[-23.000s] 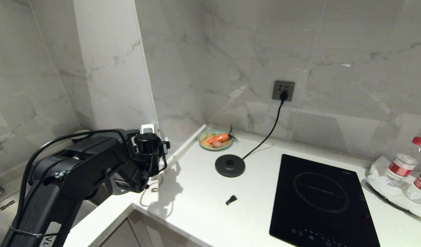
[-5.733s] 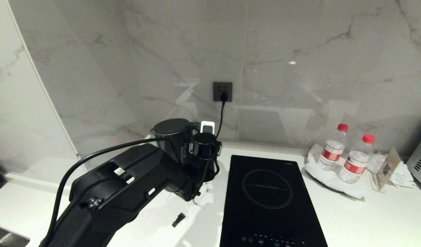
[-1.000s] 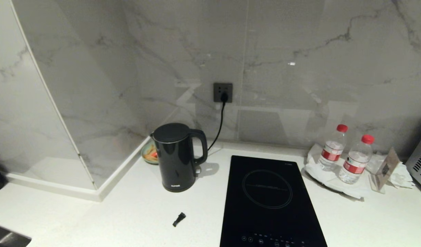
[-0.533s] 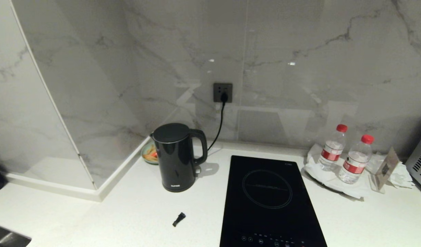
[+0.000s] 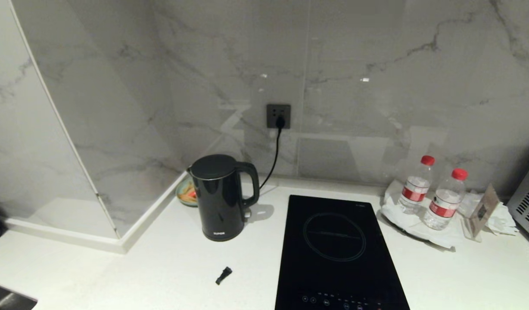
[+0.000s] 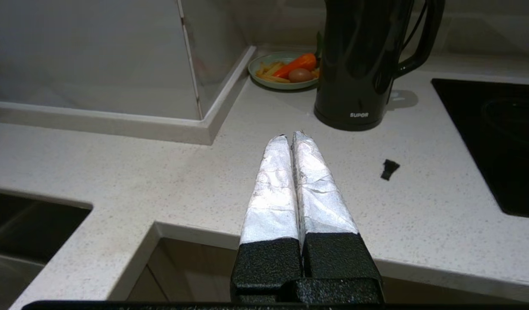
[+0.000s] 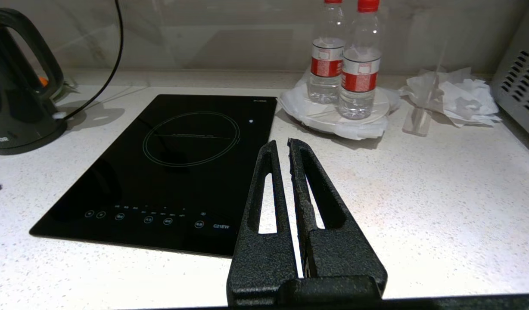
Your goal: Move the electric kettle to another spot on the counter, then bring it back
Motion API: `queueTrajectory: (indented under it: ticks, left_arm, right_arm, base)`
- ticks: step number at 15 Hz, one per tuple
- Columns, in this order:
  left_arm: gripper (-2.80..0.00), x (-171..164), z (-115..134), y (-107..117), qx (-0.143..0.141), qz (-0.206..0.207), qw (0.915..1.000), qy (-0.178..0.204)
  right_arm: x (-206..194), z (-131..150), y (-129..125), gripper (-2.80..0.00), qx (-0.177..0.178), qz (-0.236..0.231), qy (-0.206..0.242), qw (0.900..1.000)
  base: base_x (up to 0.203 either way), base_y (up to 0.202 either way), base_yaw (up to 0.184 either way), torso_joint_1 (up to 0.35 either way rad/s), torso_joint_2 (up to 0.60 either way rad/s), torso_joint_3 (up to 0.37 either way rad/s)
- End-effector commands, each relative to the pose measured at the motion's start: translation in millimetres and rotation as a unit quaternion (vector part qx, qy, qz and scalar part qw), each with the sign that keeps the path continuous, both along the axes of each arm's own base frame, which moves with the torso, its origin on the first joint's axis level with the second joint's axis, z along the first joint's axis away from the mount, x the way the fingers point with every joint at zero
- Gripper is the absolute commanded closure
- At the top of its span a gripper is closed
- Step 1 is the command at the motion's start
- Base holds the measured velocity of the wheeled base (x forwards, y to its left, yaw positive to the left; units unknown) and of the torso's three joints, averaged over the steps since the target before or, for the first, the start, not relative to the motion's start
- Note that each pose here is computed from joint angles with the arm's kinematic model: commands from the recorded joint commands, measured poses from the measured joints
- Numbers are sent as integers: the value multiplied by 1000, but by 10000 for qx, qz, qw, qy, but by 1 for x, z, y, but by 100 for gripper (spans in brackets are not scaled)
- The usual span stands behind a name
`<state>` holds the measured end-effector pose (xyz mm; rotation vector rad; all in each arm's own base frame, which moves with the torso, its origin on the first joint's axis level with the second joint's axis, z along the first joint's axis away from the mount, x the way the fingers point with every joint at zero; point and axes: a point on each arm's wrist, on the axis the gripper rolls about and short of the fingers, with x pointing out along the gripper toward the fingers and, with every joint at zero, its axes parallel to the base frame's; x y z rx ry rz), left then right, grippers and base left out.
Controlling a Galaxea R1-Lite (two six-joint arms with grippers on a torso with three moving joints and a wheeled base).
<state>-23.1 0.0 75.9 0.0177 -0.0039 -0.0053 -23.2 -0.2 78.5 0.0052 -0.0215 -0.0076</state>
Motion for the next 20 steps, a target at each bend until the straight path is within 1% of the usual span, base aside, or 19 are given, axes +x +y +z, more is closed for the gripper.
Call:
queueTrajectory:
  ticks: [1, 2, 8, 10, 15, 17, 20]
  left_arm:
    - [0, 0, 0, 0, 31, -4, 10000, 19]
    - [0, 0, 0, 0, 73, -19, 10000, 19]
    - [0, 0, 0, 0, 57, -17, 10000, 27]
    - [0, 0, 0, 0, -25, 32, 10000, 20]
    - [0, 0, 0, 0, -48, 27, 10000, 20]
    - [0, 0, 0, 0, -119, 34, 9999, 12]
    - [0, 0, 0, 0, -119, 34, 9999, 12]
  right_arm:
    - [0, 0, 0, 0, -3, 0, 8, 10000]
    - [0, 0, 0, 0, -3, 0, 5, 10000]
    - [0, 0, 0, 0, 5, 0, 0, 10000]
    - [0, 0, 0, 0, 5, 0, 0, 10000]
    - [0, 0, 0, 0, 5, 0, 0, 10000]
    - [0, 0, 0, 0, 5, 0, 0, 10000]
    - [0, 0, 0, 0, 5, 0, 0, 10000]
  base:
    - [0, 0, 0, 0, 0, 0]
    - [-7, 7, -72, 4, 5, -1]
    - [1, 5, -131, 5, -1, 3]
    - [0, 0, 0, 0, 0, 0]
    - [0, 0, 0, 0, 0, 0]
    - [0, 0, 0, 4, 4, -118]
    - [0, 0, 0, 2, 2, -174]
